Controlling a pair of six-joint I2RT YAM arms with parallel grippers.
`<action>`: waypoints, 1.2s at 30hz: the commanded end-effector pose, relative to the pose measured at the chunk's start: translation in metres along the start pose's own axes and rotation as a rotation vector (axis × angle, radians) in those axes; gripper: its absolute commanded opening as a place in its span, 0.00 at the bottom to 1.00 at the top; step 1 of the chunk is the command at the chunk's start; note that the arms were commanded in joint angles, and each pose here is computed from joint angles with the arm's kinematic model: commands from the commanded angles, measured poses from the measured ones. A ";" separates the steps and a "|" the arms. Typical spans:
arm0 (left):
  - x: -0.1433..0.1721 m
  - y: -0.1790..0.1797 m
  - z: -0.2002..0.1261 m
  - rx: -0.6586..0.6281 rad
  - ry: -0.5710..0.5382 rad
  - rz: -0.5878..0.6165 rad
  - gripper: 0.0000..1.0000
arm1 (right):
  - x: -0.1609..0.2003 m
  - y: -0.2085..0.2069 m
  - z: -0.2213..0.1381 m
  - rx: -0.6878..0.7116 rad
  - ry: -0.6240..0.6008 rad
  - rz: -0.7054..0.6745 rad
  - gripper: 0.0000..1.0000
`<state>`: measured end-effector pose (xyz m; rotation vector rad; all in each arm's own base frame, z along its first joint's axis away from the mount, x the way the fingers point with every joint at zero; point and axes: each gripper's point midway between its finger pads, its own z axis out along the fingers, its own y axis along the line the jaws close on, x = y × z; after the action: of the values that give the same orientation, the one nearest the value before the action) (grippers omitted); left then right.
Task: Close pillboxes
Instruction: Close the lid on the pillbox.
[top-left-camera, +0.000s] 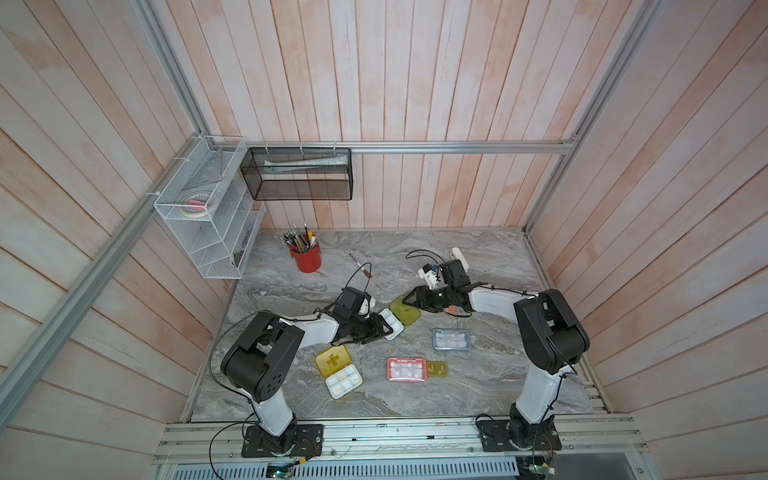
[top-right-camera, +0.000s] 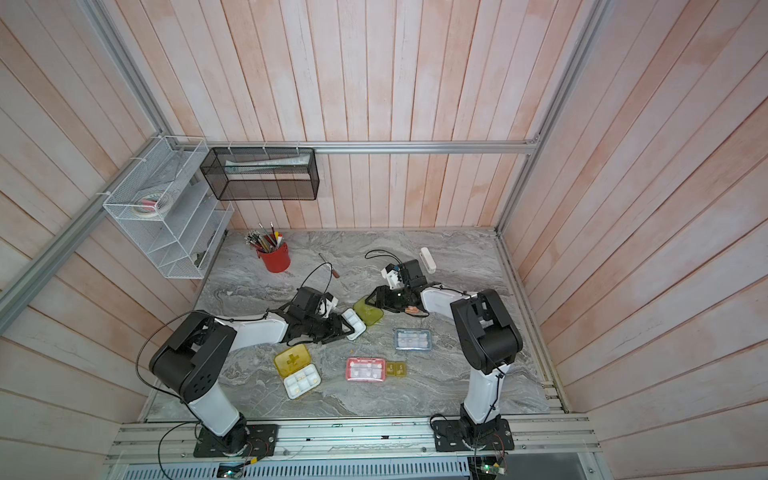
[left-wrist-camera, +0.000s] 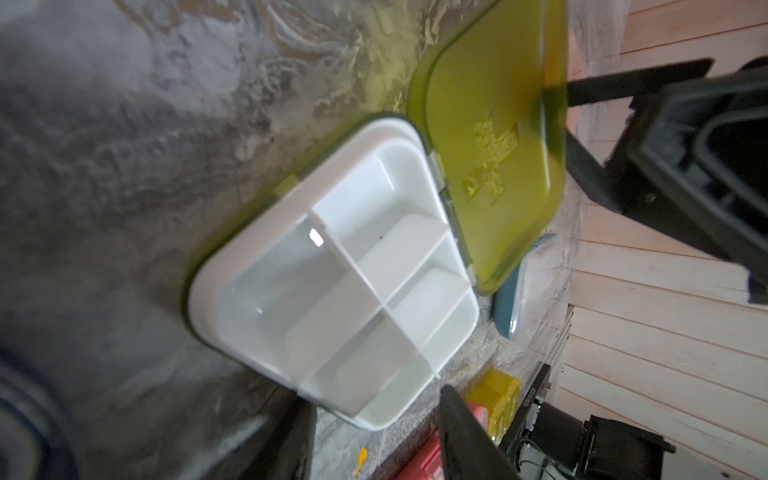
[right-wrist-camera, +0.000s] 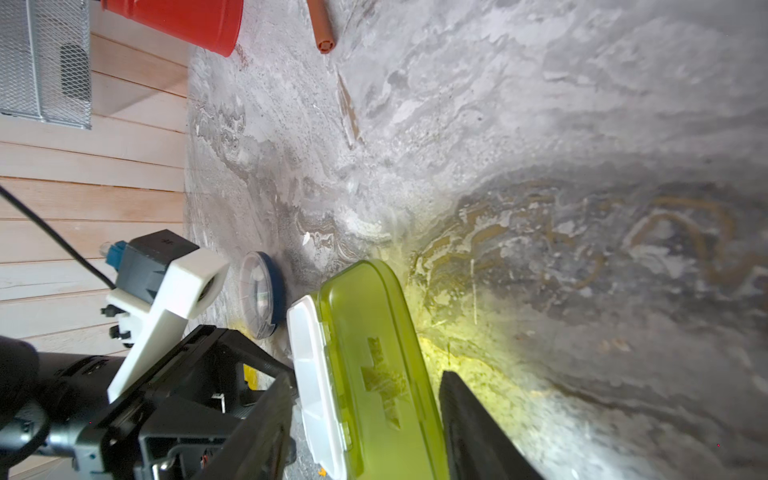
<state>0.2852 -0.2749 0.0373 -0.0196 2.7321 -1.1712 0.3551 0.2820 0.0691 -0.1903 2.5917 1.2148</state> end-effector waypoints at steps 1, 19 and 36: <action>-0.012 -0.009 0.002 0.016 -0.028 0.038 0.49 | 0.018 0.015 0.002 -0.053 0.053 0.005 0.59; -0.014 -0.009 0.002 0.006 -0.030 0.038 0.48 | 0.016 0.021 -0.004 -0.057 0.035 -0.005 0.59; -0.014 -0.011 0.002 0.012 -0.029 0.042 0.48 | 0.017 0.059 -0.005 -0.086 0.038 -0.058 0.59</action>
<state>0.2955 -0.2810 0.0477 0.0000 2.6972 -1.1830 0.3240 0.3111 0.0988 -0.3003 2.5612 1.3024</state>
